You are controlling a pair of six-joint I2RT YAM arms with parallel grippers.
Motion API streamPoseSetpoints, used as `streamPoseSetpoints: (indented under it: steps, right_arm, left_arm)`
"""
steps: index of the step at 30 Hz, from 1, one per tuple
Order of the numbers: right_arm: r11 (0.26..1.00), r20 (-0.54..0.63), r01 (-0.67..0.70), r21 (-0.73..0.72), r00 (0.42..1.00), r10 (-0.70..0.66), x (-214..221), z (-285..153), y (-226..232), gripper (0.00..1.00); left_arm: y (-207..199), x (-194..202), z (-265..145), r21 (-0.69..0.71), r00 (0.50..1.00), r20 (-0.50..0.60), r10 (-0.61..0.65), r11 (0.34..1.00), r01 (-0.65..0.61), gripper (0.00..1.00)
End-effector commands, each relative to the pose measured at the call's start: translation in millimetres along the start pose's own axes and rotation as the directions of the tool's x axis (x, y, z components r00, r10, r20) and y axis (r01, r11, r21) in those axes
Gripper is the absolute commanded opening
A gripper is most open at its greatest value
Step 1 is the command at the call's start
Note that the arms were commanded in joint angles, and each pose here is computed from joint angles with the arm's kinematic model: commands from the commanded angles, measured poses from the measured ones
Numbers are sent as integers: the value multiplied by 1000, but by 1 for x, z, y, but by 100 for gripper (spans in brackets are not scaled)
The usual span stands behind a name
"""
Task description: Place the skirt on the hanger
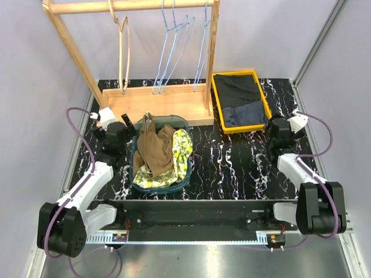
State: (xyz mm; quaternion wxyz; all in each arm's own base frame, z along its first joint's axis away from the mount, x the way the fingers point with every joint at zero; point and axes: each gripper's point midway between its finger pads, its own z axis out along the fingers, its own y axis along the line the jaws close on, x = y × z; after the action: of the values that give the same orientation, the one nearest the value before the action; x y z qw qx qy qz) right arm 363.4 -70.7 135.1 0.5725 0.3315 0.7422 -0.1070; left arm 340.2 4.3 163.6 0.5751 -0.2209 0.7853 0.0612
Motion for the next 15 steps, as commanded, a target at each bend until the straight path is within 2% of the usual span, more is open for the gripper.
streamPoseSetpoints:
  steps: [1,3,5,7,11,15]
  right_arm:
    - [993,42,-105,-62,993,108,-31,-15,12,100]
    - [966,105,-152,-210,979,177,-48,-35,25,100]
    - [923,178,-159,-351,956,232,-53,-50,34,100]
    - [939,136,-139,-315,972,189,-52,-47,34,100]
    - [984,9,-58,-167,998,61,-37,-25,30,100]
    - [990,-60,-60,-130,997,53,-30,-23,30,100]
  left_arm:
    - [-24,-31,-13,104,997,54,-51,994,45,99]
    - [-28,-38,-16,118,998,60,-36,993,29,99]
    - [-45,-42,-21,207,999,41,-9,978,1,99]
    - [-59,-44,-24,270,1000,21,-5,963,-1,99]
    - [-80,-28,-43,383,996,-92,-1,923,36,99]
    - [-107,-5,-81,487,987,-153,46,873,35,99]
